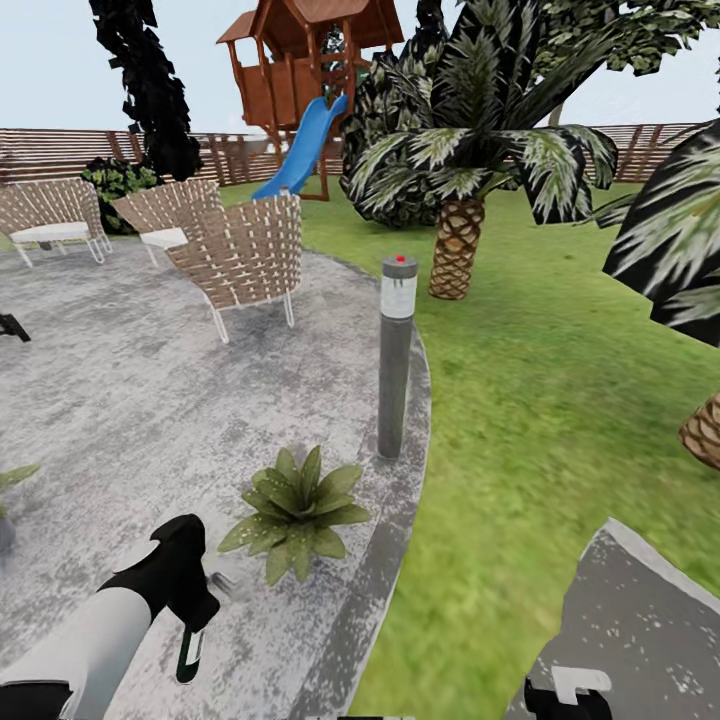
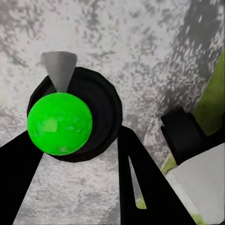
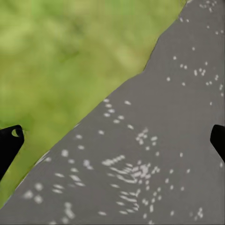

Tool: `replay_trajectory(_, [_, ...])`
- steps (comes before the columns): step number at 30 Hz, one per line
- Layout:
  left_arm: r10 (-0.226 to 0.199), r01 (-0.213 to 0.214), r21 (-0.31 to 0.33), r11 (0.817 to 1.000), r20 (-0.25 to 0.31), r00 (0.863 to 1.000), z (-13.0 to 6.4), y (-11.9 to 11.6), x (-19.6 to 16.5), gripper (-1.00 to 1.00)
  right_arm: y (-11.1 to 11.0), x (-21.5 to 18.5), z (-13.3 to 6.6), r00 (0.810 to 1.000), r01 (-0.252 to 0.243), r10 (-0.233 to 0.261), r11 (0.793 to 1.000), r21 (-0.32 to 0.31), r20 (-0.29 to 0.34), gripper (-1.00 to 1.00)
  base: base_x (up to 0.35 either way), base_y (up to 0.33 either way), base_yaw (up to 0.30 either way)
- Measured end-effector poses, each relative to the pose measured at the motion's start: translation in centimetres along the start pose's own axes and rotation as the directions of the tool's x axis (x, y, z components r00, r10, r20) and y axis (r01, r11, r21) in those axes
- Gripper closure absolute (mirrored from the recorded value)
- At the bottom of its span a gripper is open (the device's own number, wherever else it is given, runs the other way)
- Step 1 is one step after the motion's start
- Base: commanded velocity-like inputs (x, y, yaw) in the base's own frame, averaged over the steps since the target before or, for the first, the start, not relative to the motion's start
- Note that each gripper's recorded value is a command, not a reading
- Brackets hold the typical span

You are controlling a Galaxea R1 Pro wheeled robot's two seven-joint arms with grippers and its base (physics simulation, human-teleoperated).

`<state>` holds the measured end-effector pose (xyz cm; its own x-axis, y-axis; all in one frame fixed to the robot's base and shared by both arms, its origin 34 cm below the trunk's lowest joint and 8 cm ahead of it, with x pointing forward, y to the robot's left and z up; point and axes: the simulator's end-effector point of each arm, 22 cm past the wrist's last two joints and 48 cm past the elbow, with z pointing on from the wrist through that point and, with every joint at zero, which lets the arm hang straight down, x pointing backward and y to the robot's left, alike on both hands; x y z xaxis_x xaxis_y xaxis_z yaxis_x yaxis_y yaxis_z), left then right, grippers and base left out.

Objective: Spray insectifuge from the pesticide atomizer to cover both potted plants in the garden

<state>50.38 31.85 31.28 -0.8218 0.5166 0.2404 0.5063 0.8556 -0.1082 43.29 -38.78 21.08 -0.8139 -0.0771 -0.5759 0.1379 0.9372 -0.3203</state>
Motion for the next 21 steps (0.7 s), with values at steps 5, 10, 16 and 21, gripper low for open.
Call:
replay_trajectory(5, [-0.054, 0.052, 0.019, 0.998, 0.078, 0.996, -0.1, -0.2, -1.6, 1.0, -0.1, 0.0, 0.0, 1.0, 0.001, -0.001, 1.0, 0.002, 0.001, -1.0, 0.0, 0.0, 0.271])
replay_trajectory(10, [-0.039, 0.036, 0.031, 0.999, 0.083, 0.996, 0.0, -1.4, -2.4, 1.0, -0.3, 0.0, 0.0, 1.0, 0.002, -0.002, 1.0, 0.006, 0.0, -1.0, 0.07, -0.14, 0.058])
replay_trajectory(16, [-0.007, 0.004, 0.048, 0.999, 0.078, 0.997, 0.5, -3.7, -3.4, 1.0, -0.2, 0.0, 0.0, 1.0, 0.004, -0.004, 1.0, 0.004, 0.0, -1.0, 0.145, -0.236, 0.004])
replay_trajectory(21, [-0.005, 0.001, 0.047, 0.999, 0.067, 0.998, 0.8, -3.8, -3.0, 1.0, -0.1, 0.0, 0.0, 1.0, 0.004, -0.004, 1.0, 0.003, 0.001, -1.0, 0.179, -0.235, 0.188])
